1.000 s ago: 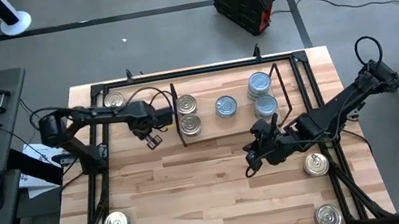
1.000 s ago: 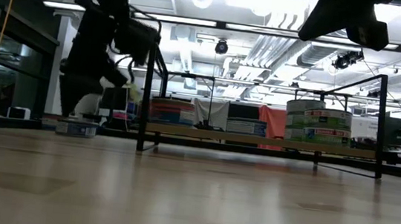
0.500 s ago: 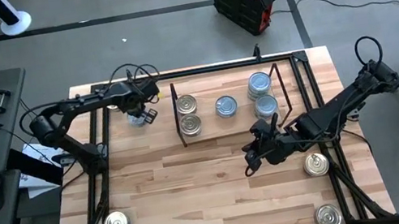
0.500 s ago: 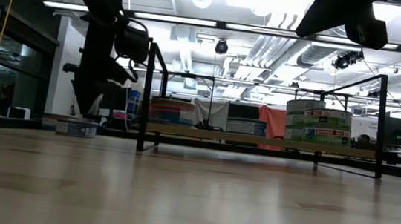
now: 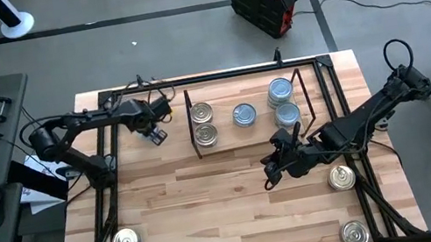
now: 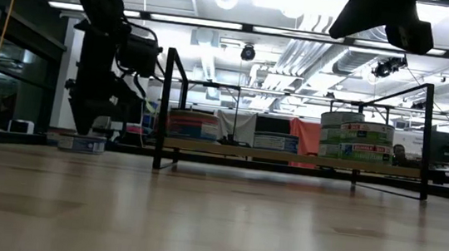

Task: Stack canned seafood by type on shelf
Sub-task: Stack the blue tuna can on top of the other blue tuna can on the shelf

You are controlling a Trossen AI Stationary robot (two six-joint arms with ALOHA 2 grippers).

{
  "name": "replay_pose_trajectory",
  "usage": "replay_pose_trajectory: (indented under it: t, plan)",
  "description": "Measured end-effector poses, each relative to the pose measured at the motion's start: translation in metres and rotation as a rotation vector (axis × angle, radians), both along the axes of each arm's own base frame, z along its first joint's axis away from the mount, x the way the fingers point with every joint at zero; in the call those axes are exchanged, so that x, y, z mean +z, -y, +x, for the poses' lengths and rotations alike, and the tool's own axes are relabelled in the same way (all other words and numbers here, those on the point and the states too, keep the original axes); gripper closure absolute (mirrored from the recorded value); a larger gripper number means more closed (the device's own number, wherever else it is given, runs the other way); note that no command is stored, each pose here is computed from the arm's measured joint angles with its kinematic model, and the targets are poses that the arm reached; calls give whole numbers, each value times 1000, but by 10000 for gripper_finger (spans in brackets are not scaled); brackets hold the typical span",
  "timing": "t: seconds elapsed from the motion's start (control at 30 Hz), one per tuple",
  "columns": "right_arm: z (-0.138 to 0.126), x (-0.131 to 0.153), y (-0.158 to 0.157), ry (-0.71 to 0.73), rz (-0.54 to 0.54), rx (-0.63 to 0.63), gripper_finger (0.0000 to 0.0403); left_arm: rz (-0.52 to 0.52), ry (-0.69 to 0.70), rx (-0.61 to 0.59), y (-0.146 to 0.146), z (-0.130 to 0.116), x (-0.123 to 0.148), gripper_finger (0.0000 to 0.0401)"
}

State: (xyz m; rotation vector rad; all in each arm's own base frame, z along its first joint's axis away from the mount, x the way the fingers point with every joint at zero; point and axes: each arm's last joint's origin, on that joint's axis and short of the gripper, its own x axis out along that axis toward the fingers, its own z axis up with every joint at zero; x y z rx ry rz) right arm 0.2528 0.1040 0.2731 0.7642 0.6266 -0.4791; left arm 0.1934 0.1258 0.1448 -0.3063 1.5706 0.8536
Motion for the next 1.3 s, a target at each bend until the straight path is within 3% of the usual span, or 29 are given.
replay_pose_trajectory:
  t: [0.17,0.37,0.73,1.03,1.17,1.3]
  plan:
    - [0,0,0,0,0,0,403,-88,-36,-71,31,-1,5,401]
    - [0,0,0,-6,-5,17,403,-133,50,-90,72,8,15,401]
    - [-10,-1,-24,-61,70,225,403,-126,190,-181,168,18,15,401]
    - [-35,-2,-62,-72,141,310,403,-283,506,-222,237,29,15,401]
    - [-43,-2,-71,-76,151,318,403,-337,640,-234,252,48,6,401]
    - [-48,-2,-76,-79,160,322,403,-333,689,-261,262,76,-4,401]
